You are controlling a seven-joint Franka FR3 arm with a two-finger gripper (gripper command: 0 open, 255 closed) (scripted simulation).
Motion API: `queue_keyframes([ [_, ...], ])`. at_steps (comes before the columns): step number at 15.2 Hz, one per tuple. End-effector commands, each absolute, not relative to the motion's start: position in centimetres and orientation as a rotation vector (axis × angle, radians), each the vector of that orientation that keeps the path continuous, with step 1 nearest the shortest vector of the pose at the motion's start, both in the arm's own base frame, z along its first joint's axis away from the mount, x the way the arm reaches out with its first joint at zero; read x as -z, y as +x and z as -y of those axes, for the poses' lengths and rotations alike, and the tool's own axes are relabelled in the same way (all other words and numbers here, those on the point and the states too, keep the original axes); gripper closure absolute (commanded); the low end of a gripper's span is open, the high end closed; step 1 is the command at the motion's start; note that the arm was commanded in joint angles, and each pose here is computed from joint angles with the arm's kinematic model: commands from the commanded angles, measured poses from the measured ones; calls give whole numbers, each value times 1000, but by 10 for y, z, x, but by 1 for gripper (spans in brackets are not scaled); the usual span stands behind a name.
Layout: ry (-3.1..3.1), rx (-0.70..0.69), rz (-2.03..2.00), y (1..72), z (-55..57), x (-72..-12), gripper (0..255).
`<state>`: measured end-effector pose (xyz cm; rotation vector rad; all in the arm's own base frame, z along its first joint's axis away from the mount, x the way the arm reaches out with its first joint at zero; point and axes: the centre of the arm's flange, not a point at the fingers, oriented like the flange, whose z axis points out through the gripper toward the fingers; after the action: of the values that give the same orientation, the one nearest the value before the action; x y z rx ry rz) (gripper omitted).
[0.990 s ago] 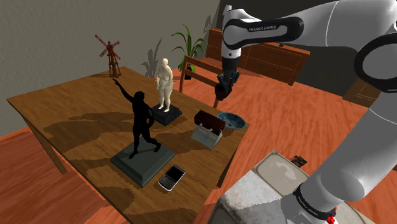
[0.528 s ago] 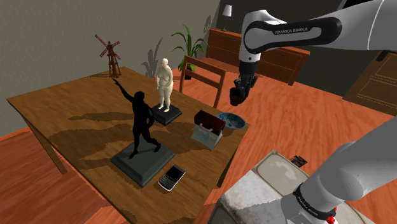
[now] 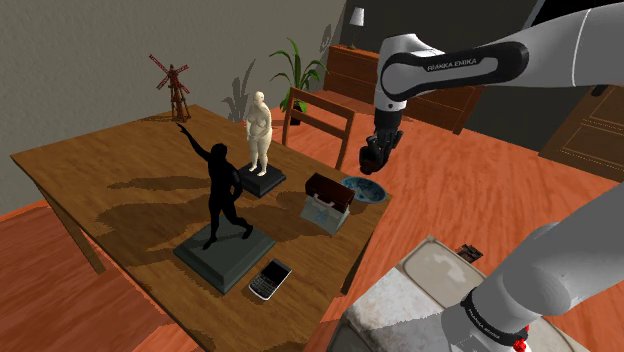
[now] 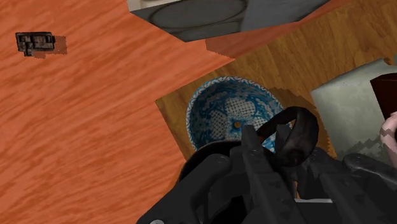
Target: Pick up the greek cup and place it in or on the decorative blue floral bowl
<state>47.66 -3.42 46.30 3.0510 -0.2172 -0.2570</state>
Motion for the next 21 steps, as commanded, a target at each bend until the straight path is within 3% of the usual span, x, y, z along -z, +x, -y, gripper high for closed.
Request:
queue_keyframes([
  [1, 3051, 256, 217, 476, 34, -451, 255],
  [10, 3051, 256, 217, 476, 34, -401, 255],
  [18, 3051, 256, 217, 476, 34, -401, 255],
  [19, 3051, 256, 217, 476, 34, -401, 0],
  [21, 3051, 256, 217, 476, 34, -401, 0],
])
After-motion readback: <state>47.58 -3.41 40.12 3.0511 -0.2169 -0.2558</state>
